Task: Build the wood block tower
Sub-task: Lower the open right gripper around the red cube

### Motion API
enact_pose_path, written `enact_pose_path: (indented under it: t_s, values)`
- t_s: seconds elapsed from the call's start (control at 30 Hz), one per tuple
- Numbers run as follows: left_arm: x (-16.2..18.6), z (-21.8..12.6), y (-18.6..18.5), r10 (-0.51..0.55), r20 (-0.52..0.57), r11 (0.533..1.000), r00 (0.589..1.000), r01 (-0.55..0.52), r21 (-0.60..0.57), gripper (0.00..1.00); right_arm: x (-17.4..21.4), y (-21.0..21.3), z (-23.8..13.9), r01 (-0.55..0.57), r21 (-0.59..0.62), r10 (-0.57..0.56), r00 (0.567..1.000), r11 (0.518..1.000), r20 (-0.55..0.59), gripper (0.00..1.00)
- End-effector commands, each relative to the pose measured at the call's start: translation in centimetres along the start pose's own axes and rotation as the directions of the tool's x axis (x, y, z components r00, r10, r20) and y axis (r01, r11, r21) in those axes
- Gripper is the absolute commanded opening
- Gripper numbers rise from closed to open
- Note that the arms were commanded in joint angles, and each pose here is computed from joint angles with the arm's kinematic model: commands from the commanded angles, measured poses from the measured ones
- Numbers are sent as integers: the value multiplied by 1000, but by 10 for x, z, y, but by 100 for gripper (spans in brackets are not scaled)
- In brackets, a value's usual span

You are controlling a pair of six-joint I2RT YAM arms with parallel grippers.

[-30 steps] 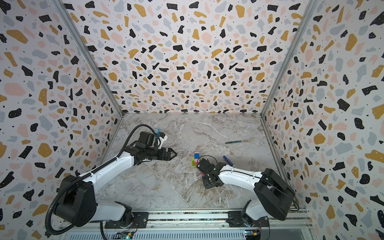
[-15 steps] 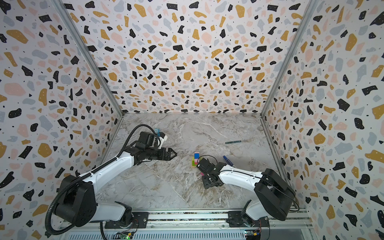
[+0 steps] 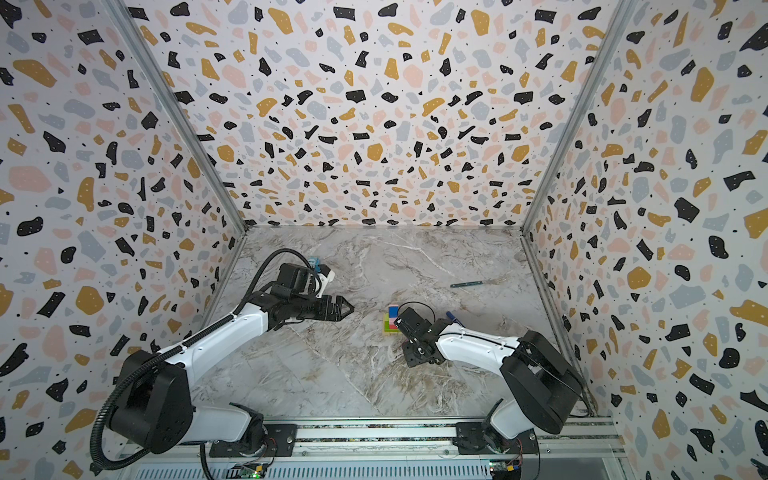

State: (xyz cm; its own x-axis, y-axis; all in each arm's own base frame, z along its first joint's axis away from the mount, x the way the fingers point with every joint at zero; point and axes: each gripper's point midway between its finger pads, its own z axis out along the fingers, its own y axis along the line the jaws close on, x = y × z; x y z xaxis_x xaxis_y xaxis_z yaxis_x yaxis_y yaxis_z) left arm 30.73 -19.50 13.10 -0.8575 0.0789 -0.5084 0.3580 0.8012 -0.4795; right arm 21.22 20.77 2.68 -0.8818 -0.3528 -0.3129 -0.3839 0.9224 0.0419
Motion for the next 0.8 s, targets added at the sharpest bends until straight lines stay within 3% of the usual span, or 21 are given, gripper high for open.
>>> enact_pose_path:
  t_s: [0.0, 0.77]
  values:
    - [-2, 1, 1, 7, 7, 1000, 1000, -7, 2, 98, 0, 0, -3, 6, -9, -6, 1000, 1000, 4, 49]
    - [-3, 1, 2, 3, 7, 1000, 1000, -3, 1, 98, 7, -4, -8, -15, -6, 15, 1000, 1000, 2, 42]
